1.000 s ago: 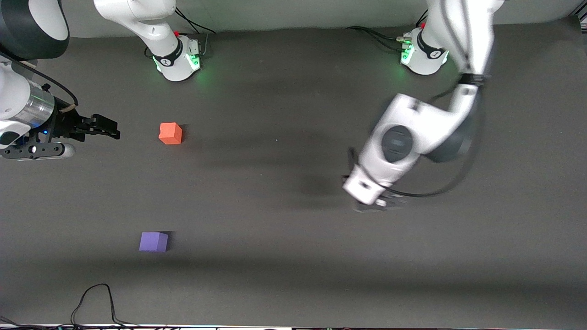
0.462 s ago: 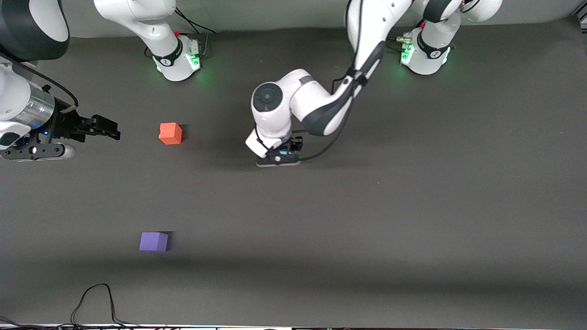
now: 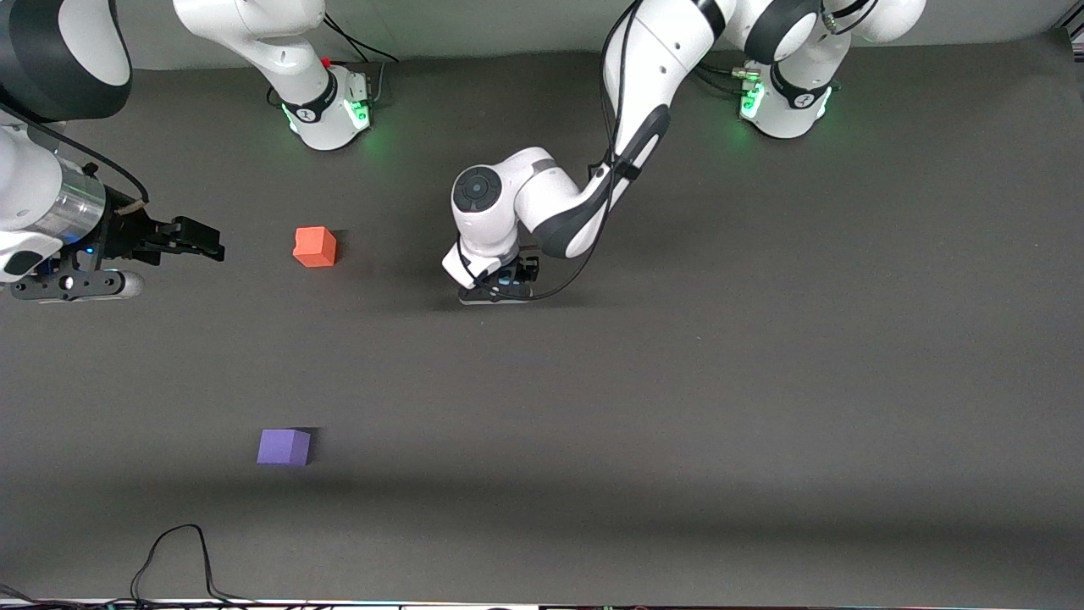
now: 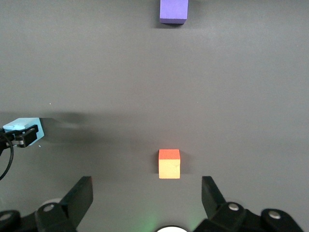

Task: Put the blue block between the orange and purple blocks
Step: 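Carry the light-blue block with the left gripper toward the table's middle, then set the blue block down while the right gripper reaches toward it, then withdraw the left gripper while the right gripper lowers over the block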

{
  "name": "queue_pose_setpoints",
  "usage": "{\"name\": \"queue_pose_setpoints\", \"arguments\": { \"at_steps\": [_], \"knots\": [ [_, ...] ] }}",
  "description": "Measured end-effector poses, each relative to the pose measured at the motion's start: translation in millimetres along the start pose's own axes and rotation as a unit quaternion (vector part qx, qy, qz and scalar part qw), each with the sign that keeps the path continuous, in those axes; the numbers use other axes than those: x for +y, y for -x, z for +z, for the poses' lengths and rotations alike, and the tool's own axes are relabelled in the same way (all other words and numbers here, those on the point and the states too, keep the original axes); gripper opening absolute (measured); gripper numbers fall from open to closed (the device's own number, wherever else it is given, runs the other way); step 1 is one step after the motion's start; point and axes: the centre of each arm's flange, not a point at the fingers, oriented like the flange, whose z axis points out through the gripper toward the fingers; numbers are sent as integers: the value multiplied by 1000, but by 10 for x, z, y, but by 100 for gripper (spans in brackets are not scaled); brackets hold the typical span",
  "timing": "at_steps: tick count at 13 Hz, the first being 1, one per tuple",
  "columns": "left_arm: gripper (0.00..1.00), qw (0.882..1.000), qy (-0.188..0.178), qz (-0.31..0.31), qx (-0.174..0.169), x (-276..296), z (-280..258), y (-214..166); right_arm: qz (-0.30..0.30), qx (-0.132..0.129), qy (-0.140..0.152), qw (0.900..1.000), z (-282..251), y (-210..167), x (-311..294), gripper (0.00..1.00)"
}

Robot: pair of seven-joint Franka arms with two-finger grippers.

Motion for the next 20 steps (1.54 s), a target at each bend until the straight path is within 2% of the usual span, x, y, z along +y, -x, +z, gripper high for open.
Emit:
{"name": "queue_pose_setpoints", "arguments": {
  "at_steps": [2,3,6,9,11,14,16,18,20],
  "knots": [
    [60,1000,-4,0,2,-9,120,-1,0,0,0,1000,5,-3,0,100],
    [67,1000,-5,0,3,-12,143,-8,0,-1,0,1000,7,-4,0,100],
    [99,1000,-5,2,10,-12,109,-48,0,-3,0,1000,30,-17,0,100],
    [100,1000,-2,-12,18,-72,-223,-265,0,-4,0,1000,42,-23,-1,100],
    [100,999,6,-42,10,-416,-774,-742,-1,-4,0,1000,38,-23,-11,100],
    [100,998,35,-56,-21,-1651,-1673,-1700,-6,-3,-25,1000,17,-12,-176,100],
    [100,997,32,-49,-42,-2760,-1956,-2080,2,1,-36,999,-18,30,-595,100],
    [100,997,27,-34,-60,-3725,-2125,-2139,12,10,-38,999,-104,166,-1281,100],
    [100,998,-2,-18,-68,-4442,-2371,-2008,27,19,-39,999,-193,418,-2169,100]
  ]
}}
